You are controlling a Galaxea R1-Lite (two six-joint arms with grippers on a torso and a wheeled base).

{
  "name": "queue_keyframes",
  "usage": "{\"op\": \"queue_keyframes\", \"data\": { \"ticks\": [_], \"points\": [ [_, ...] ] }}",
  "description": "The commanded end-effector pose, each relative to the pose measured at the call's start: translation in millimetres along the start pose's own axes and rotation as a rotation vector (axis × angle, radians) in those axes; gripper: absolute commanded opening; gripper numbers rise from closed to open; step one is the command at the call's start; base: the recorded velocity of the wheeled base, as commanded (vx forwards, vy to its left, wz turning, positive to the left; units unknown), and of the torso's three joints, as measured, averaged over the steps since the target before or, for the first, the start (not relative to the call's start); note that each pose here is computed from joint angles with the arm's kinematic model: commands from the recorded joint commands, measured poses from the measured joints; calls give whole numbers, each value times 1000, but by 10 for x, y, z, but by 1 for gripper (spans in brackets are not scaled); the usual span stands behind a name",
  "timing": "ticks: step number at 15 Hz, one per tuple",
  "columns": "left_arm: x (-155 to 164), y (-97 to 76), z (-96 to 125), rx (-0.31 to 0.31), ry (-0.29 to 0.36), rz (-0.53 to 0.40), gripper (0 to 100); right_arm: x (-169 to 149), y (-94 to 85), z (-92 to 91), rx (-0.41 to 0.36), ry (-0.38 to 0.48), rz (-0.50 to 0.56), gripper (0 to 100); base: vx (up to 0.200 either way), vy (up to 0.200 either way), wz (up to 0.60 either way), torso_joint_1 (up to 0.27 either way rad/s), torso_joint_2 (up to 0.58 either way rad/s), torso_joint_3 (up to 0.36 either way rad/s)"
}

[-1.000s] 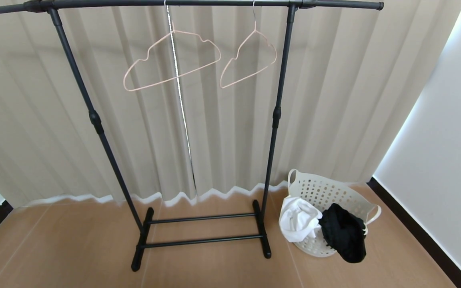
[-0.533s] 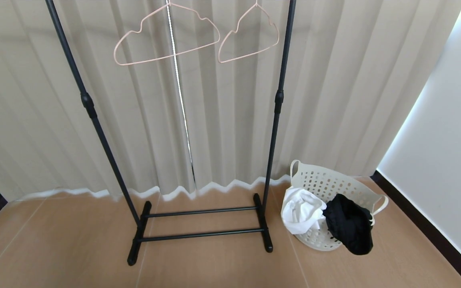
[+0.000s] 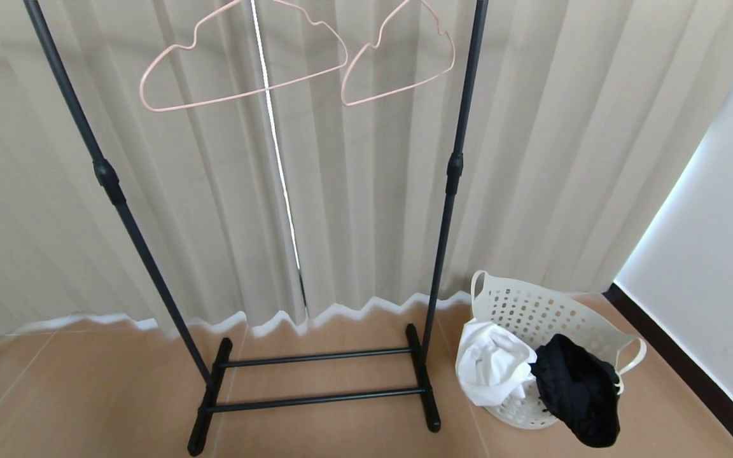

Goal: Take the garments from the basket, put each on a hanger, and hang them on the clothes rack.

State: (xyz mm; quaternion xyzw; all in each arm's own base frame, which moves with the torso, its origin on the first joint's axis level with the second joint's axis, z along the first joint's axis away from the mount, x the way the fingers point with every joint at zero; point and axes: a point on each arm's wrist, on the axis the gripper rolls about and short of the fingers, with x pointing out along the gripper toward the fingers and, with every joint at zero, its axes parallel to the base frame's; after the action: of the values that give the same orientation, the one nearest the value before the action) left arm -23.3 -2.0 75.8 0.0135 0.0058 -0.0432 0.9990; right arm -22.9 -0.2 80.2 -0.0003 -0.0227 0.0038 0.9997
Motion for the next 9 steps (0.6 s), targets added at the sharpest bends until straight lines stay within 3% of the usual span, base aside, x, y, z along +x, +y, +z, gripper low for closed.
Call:
{"op": "queue_keyframes", "data": {
  "ticks": [1, 7, 9],
  "points": [
    [1, 0, 0, 0, 1, 0, 100, 0, 0, 0, -4, -1, 3, 100, 200, 0, 0, 2, 7, 2],
    [1, 0, 1, 0, 0, 0, 100, 0, 0, 0, -4, -1, 2, 100, 200, 0, 0, 4, 2, 7],
    [1, 0, 1, -2, 0, 2, 100, 0, 0, 0, -4, -1, 2, 100, 0, 0, 0, 0, 0, 0]
  ]
}}
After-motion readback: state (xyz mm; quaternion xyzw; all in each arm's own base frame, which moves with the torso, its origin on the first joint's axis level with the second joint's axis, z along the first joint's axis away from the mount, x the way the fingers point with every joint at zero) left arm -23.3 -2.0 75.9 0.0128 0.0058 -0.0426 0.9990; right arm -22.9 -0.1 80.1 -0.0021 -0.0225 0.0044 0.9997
